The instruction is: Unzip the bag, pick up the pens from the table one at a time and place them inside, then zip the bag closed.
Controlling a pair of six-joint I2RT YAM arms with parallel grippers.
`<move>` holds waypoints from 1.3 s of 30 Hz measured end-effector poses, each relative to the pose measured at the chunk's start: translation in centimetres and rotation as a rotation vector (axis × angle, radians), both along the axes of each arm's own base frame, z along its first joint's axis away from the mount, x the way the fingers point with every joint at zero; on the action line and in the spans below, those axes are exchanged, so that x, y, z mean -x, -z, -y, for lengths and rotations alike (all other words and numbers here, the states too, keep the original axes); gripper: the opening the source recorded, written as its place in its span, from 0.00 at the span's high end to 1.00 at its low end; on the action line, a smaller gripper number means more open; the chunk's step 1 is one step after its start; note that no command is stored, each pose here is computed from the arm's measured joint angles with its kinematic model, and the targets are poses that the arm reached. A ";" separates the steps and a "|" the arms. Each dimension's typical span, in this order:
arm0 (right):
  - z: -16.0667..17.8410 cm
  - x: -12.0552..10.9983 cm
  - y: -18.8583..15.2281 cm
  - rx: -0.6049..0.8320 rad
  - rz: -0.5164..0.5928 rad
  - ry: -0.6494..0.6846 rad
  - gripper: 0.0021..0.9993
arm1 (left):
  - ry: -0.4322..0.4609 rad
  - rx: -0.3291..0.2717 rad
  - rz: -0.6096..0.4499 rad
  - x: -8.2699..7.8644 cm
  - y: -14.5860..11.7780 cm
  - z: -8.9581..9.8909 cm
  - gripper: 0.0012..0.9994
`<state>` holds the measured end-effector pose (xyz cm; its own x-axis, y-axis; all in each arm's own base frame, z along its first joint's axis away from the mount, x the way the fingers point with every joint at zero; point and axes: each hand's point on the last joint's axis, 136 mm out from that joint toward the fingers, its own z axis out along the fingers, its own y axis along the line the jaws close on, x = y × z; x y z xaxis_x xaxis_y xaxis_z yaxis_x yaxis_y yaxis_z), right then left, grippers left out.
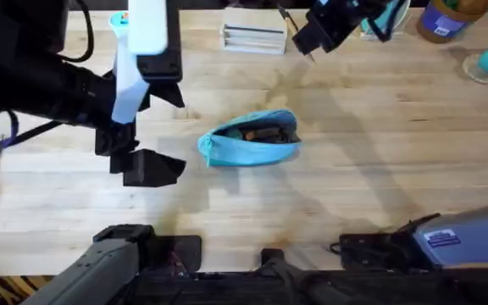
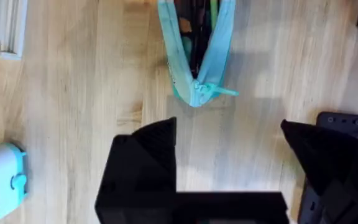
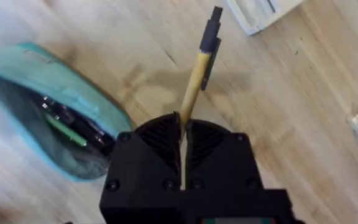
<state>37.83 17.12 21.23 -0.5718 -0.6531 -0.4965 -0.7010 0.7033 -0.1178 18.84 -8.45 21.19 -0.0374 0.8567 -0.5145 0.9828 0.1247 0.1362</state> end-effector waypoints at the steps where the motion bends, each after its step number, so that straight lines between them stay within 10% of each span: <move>1: -0.2 0.5 -0.6 -0.008 0.005 -0.030 0.97 | 0.000 0.000 0.000 0.0 0.0 0.0 0.01; 13: -0.8 5.8 -4.1 -0.050 0.063 -0.296 0.97 | 0.000 0.000 0.000 0.0 0.0 0.0 0.01; 30: -3.3 15.1 8.8 0.126 -0.090 -0.823 0.97 | 0.000 0.000 0.000 0.0 0.0 0.0 0.01; 39: -4.1 16.3 9.8 0.174 -0.073 -0.929 0.97 | 0.000 0.000 0.000 0.0 0.0 0.0 0.01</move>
